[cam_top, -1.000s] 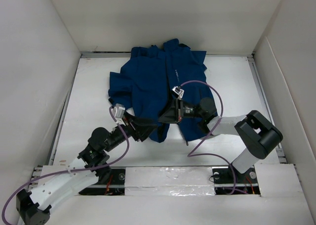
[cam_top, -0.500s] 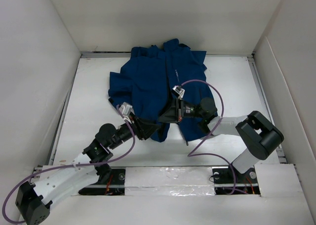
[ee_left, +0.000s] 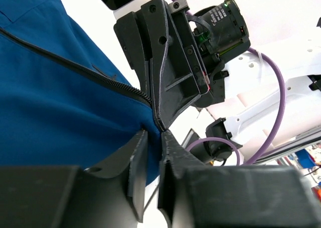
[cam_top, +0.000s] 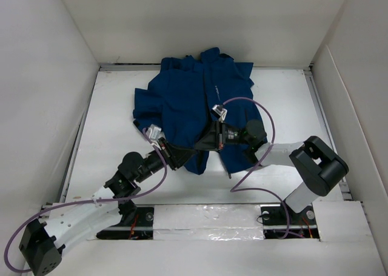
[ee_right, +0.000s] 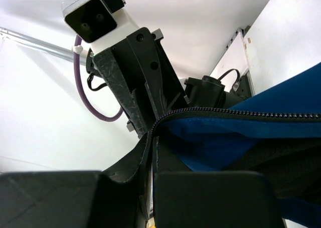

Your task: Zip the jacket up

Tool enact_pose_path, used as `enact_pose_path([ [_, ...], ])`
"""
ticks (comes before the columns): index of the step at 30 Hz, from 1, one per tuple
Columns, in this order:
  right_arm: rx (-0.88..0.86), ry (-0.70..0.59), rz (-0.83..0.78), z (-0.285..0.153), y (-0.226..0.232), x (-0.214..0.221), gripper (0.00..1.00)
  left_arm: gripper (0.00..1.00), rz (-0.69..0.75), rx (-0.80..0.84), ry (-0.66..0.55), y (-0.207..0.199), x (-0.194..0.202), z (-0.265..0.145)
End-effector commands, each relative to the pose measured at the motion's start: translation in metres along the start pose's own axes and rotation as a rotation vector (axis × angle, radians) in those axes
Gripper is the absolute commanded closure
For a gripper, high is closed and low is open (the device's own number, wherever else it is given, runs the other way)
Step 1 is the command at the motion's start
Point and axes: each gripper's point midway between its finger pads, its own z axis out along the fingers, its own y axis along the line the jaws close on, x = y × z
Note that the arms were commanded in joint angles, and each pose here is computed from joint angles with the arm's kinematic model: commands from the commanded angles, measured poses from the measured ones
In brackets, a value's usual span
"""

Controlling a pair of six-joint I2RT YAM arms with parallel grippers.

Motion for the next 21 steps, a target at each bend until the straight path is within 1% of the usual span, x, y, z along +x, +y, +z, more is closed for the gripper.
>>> enact_pose_path([
  [1,-0.062,0.002,-0.089,0.005,0.024,-0.004,1.0,0.89,0.0,0.074,-0.055,-0.018,-0.016,0.001],
  [6,-0.067,0.003,-0.097,0.007,0.026,-0.006,1.0,1.0,-0.009,0.066,-0.065,-0.018,-0.018,0.0],
  [8,-0.069,0.004,-0.099,0.008,0.025,-0.007,1.0,1.0,-0.019,0.053,-0.079,-0.017,-0.021,-0.001],
  [11,-0.068,-0.018,-0.129,0.005,0.029,-0.018,1.0,1.0,-0.092,0.01,-0.116,-0.016,-0.031,-0.003],
  [12,-0.067,-0.018,-0.14,0.006,0.03,-0.018,0.9,1.0,-0.149,-0.001,-0.132,-0.018,-0.037,-0.003],
  [13,-0.039,-0.045,-0.157,0.001,0.024,-0.027,0.83,1.0,-0.181,-0.022,-0.14,-0.016,-0.039,-0.004],
  [14,-0.022,-0.058,-0.165,-0.002,0.021,-0.031,0.76,1.0,-0.219,-0.096,-0.153,-0.003,-0.039,-0.004],
  [15,-0.018,-0.073,-0.194,-0.005,0.027,-0.033,0.62,1.0,-0.244,-0.112,-0.168,-0.004,-0.045,-0.004],
  [16,0.02,-0.088,-0.208,-0.008,0.02,-0.037,0.57,1.0,-0.284,-0.13,-0.165,-0.003,-0.046,-0.004],
  [17,0.053,-0.108,-0.211,-0.015,0.014,-0.04,0.53,1.0,-0.298,-0.183,-0.188,0.006,-0.049,-0.004],
  [18,0.061,-0.126,-0.244,-0.02,0.021,-0.042,0.45,1.0,-0.309,-0.188,-0.198,0.003,-0.054,-0.003],
  [21,0.178,-0.192,-0.263,-0.041,-0.001,-0.044,0.4,1.0,-0.323,-0.213,-0.218,0.004,-0.062,0.0],
])
